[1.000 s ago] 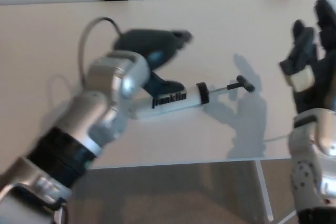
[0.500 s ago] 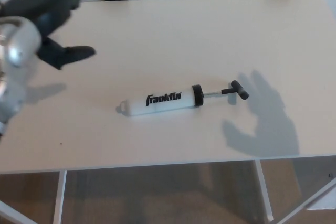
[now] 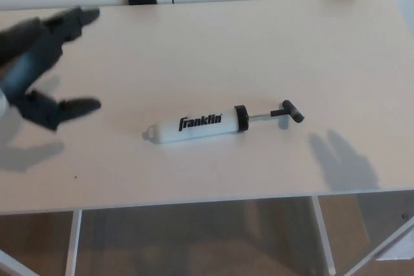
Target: The robot walks towards a desk on which an air pump is kept in the middle. It lifts it up and holds it with its left hand and uses its right hand to compress it by pushing its handle inwards.
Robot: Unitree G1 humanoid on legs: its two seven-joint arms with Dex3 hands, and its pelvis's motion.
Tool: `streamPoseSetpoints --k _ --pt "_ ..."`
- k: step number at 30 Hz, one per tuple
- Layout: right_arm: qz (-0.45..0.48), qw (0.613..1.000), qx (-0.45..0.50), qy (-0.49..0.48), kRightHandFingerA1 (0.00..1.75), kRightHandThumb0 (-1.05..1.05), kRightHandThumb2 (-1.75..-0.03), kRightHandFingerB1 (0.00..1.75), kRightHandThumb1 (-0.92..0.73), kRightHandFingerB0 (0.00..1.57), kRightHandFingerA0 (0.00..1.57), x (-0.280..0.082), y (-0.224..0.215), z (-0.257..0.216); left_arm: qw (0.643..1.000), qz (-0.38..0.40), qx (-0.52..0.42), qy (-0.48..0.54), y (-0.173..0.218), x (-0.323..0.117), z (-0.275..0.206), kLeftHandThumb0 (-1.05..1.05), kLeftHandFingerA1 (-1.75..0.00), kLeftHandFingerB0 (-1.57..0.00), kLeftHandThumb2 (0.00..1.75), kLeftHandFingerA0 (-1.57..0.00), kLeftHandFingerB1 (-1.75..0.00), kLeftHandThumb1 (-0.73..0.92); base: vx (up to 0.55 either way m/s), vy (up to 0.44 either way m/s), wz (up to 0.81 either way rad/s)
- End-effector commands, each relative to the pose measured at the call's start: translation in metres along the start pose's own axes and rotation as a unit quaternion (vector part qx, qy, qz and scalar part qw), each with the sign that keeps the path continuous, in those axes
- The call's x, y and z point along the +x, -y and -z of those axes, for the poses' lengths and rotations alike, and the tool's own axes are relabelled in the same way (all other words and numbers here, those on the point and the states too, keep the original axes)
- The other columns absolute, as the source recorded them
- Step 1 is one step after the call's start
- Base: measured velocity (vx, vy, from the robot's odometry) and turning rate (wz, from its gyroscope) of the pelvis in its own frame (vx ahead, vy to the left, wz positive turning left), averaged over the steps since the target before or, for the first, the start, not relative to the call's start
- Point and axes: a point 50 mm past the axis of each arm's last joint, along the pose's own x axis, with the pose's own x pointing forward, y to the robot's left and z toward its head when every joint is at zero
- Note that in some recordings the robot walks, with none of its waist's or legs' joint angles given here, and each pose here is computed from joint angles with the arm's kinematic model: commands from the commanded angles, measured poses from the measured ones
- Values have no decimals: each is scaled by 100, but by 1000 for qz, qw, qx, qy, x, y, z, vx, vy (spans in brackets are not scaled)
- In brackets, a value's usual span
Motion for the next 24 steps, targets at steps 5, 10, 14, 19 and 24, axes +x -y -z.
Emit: streamPoseSetpoints --k 5,10,14,19,24 --pt "-74 997 -20 20 44 -93 -108 32 -72 7 11 -101 31 -63 780 106 -436 436 2 -235 3 -44 -38 -65 57 -44 -41 55 0 0 0" --pt "-53 998 -26 -8 43 -88 -108 33 -72 6 9 -119 40 -56 702 191 -550 410 -2 -268 30 -38 -58 -68 60 -46 -54 66 0 0 0" --pt "-44 999 -18 -27 32 -89 -69 24 -91 12 20 -126 40 -48 686 196 -572 406 -1 -266 36 -51 -53 -69 61 -54 -53 70 0 0 0" --pt "-41 992 -18 -118 40 -90 -68 26 -89 14 22 -154 41 -19 745 281 -558 236 3 -272 47 -49 -53 -71 56 -61 -48 53 0 0 0" --pt "-16 980 -11 -198 52 -85 -107 42 -71 9 19 -188 56 2 757 253 -574 184 10 -287 61 -48 -50 -79 56 -71 -48 53 0 0 0"
